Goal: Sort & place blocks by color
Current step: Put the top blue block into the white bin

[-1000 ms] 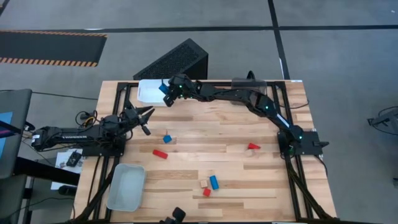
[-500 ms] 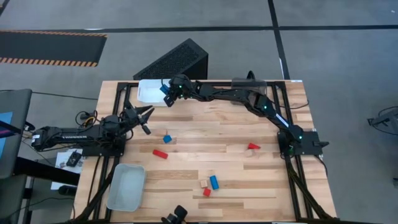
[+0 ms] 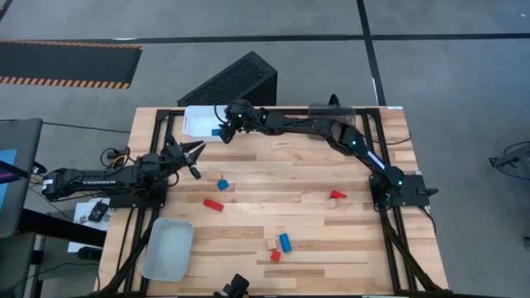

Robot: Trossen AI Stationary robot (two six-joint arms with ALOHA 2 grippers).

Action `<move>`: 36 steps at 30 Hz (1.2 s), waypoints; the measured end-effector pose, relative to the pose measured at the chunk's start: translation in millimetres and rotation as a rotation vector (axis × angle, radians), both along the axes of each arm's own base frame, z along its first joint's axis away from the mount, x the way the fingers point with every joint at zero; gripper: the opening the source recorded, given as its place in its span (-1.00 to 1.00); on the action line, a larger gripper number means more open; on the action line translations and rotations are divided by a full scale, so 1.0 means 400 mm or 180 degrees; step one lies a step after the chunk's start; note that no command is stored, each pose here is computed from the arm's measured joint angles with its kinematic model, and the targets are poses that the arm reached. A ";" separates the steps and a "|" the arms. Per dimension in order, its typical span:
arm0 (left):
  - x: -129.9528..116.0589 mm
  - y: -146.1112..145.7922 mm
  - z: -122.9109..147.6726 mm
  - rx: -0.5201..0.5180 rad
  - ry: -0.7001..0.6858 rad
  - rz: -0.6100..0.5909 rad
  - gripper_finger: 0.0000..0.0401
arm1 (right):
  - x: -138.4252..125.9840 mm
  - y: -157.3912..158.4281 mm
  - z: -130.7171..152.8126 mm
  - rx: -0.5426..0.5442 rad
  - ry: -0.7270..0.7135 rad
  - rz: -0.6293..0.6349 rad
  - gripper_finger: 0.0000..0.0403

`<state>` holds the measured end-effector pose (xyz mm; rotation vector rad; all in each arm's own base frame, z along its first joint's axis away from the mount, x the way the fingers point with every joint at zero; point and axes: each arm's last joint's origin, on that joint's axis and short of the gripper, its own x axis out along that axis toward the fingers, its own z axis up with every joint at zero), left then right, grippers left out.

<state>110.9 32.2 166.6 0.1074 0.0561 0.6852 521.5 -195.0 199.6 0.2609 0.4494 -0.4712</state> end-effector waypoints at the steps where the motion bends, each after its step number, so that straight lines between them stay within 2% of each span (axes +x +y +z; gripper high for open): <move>1: 0.000 0.000 -0.004 -0.0014 0.0044 0.0000 -0.72 | -0.006 0.006 0.017 -0.0039 0.0052 0.0037 0.20; 4: -0.001 0.000 -0.019 -0.0104 0.0200 0.0002 -0.72 | -0.033 0.038 0.082 -0.0199 0.0327 0.0222 0.16; 7: -0.002 0.000 -0.029 -0.0240 0.0254 0.0013 -0.72 | -0.073 0.087 0.113 -0.0265 0.0611 0.0415 0.12; 12: -0.001 -0.005 -0.042 -0.0555 0.0232 -0.0186 -0.72 | -0.173 0.171 0.097 -0.0184 0.0747 0.0539 0.07; 16: 0.004 -0.016 -0.049 -0.0825 0.0232 -0.0685 -0.72 | -0.278 0.250 0.046 -0.0076 0.0671 0.0589 0.05; 19: 0.008 -0.027 -0.046 -0.0942 0.0182 -0.1054 -0.72 | -0.339 0.335 0.020 -0.0099 0.0628 0.0809 0.05; 24: 0.012 -0.048 -0.042 -0.0899 0.0186 -0.1386 -0.72 | -0.414 0.475 -0.042 -0.0093 0.0934 0.1267 0.05; 30: 0.016 -0.062 -0.026 -0.0647 0.0073 -0.1468 -0.72 | -0.460 0.608 -0.072 -0.0181 0.1133 0.1766 0.06; 34: 0.017 -0.064 -0.013 -0.0416 -0.0006 -0.1451 -0.72 | -0.468 0.642 -0.089 -0.0654 0.1330 0.1636 0.09; 36: 0.017 -0.064 -0.010 -0.0332 -0.0016 -0.1420 -0.72 | -0.464 0.647 -0.083 -0.0872 0.1277 0.1544 0.11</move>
